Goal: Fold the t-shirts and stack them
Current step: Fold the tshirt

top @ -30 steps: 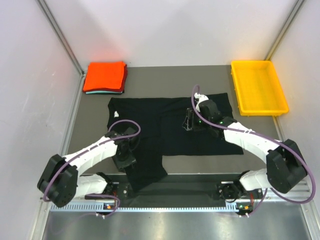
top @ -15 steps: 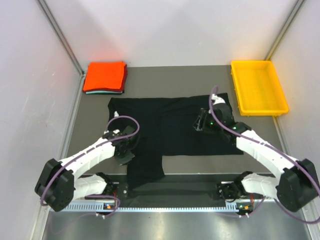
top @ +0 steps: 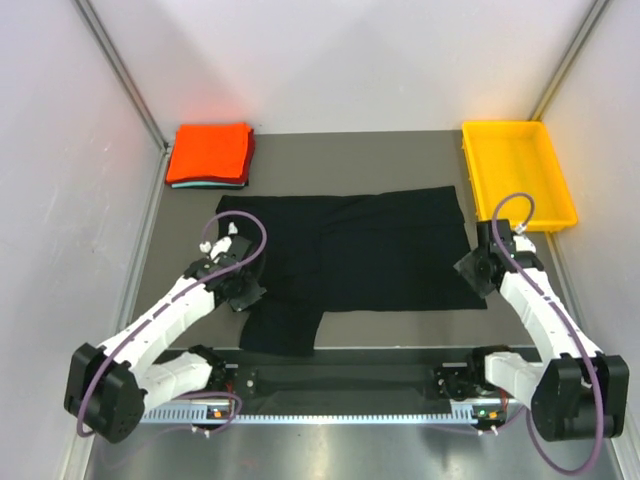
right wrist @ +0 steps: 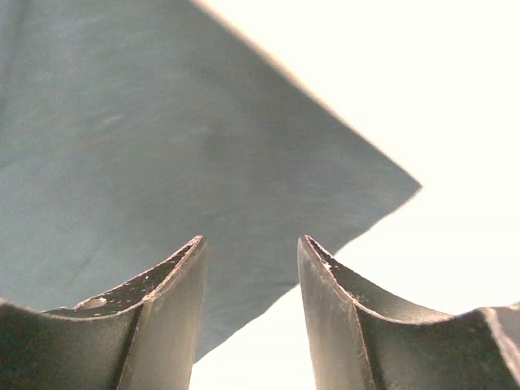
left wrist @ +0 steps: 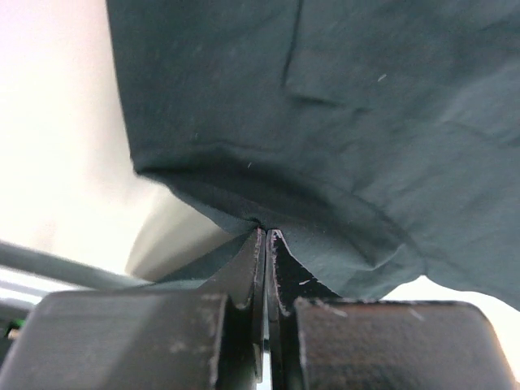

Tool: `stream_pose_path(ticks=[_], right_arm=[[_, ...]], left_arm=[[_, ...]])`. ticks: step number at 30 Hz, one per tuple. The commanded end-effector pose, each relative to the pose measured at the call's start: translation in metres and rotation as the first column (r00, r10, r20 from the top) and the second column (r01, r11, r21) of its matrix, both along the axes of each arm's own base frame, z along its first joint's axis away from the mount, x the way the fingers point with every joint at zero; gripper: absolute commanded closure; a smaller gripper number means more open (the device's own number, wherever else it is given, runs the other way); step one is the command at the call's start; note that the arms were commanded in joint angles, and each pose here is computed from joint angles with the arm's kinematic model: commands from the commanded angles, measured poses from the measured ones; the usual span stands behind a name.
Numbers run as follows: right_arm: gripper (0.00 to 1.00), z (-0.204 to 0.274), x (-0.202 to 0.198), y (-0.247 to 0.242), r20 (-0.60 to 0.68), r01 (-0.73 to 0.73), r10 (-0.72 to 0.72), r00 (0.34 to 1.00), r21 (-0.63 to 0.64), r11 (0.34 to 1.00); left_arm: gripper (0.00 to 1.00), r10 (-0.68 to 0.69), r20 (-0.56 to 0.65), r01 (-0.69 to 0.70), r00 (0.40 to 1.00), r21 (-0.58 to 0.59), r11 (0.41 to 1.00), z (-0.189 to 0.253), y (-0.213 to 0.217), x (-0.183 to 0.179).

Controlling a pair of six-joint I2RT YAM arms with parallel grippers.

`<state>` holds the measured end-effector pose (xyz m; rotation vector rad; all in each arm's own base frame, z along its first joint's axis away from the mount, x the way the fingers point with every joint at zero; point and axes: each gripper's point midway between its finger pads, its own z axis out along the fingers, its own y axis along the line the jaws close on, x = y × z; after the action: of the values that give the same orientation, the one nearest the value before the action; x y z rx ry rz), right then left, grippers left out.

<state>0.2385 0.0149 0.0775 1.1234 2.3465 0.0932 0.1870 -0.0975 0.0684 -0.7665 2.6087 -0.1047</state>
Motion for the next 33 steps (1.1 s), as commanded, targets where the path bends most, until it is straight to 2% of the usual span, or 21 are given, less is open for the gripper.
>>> stream_pose_path(ticks=[1, 4, 12, 21, 33], right_arm=[[0.52, -0.006, -0.034, -0.034, -0.100, 0.196, -0.204, 0.974, -0.086, 0.977], [0.51, -0.014, -0.047, -0.047, -0.133, 0.271, -0.284, 0.950, -0.107, 0.957], [0.53, -0.041, -0.056, -0.051, -0.180, 0.363, -0.376, 0.909, -0.104, 0.926], [0.56, -0.052, -0.051, -0.057, -0.159, 0.434, -0.446, 0.881, -0.106, 0.895], [0.57, -0.070, -0.051, -0.056, -0.172, 0.435, -0.446, 0.878, -0.101, 0.895]], left_arm=[[1.00, -0.034, 0.118, 0.042, 0.992, -0.068, 0.997, 0.022, -0.007, 0.025], [1.00, -0.060, 0.136, 0.076, 0.989, -0.117, 0.990, 0.023, -0.010, 0.034], [1.00, -0.138, 0.136, 0.164, 0.981, -0.209, 0.964, 0.017, -0.027, 0.039], [1.00, -0.143, 0.161, 0.177, 0.977, -0.226, 0.958, 0.020, -0.027, 0.046], [1.00, -0.133, 0.170, 0.173, 0.976, -0.249, 0.953, 0.023, -0.023, 0.048]])
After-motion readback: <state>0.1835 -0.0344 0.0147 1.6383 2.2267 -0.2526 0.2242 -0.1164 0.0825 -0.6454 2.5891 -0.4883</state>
